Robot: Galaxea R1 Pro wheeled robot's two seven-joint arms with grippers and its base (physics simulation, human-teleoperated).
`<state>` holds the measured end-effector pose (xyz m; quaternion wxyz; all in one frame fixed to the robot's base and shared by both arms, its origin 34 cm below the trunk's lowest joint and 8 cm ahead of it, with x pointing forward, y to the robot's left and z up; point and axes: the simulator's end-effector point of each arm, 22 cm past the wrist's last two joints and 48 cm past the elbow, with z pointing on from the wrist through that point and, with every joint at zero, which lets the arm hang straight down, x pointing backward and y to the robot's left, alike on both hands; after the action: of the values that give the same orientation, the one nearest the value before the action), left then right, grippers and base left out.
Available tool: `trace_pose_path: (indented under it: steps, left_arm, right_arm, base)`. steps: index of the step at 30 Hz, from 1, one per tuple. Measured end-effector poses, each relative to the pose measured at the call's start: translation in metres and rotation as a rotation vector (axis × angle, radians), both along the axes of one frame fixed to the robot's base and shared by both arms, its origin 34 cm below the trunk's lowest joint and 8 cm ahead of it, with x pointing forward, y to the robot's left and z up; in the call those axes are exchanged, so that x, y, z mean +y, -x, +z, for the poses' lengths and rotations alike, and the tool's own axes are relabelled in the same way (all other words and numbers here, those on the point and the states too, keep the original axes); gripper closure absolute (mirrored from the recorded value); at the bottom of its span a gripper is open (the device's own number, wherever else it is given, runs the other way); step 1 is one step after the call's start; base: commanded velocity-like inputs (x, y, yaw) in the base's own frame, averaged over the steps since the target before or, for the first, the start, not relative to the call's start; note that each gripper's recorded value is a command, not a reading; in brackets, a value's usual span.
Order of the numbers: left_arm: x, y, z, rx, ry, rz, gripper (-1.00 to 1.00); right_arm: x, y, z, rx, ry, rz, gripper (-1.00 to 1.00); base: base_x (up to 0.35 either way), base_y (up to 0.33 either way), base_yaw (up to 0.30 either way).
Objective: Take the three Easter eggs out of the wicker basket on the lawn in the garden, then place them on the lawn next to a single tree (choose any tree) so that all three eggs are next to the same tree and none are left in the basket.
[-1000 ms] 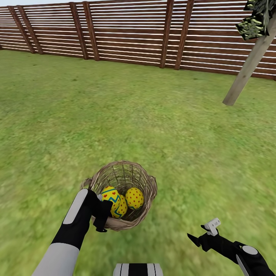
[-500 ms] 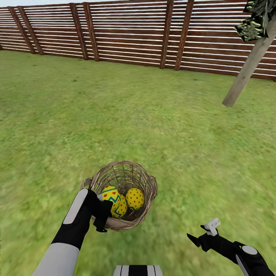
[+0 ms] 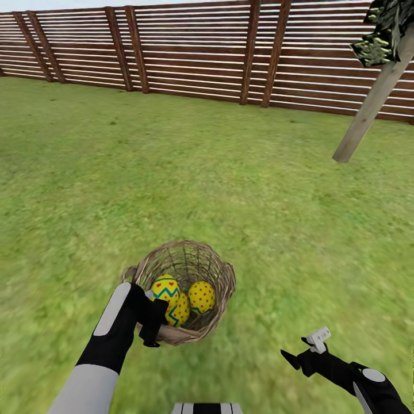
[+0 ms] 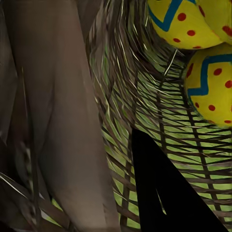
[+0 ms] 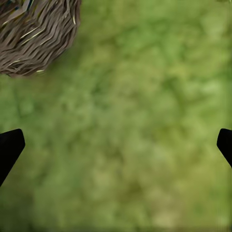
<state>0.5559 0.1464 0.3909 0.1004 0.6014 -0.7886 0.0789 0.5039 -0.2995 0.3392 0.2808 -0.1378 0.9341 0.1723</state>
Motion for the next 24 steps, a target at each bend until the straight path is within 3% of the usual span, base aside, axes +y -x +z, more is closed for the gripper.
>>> trace_pose_path:
  steps: [5, 21, 24]
  left_arm:
    - [-0.004, -0.002, 0.011, 0.000, 0.006, -0.001, 1.00]
    - [-0.005, -0.009, 0.046, -0.001, 0.007, -0.006, 1.00]
    - [-0.004, -0.010, 0.052, 0.000, 0.007, -0.006, 1.00]
  right_arm:
    - [0.002, -0.003, 0.011, -0.001, -0.005, -0.001, -1.00]
    - [0.012, -0.009, 0.045, 0.001, -0.023, -0.001, -1.00]
    - [0.013, -0.010, 0.051, 0.001, -0.022, -0.001, -1.00]
  base:
    - [0.000, 0.000, 0.034]
    - [0.000, 0.000, 0.276]
    - [0.000, 0.000, 0.053]
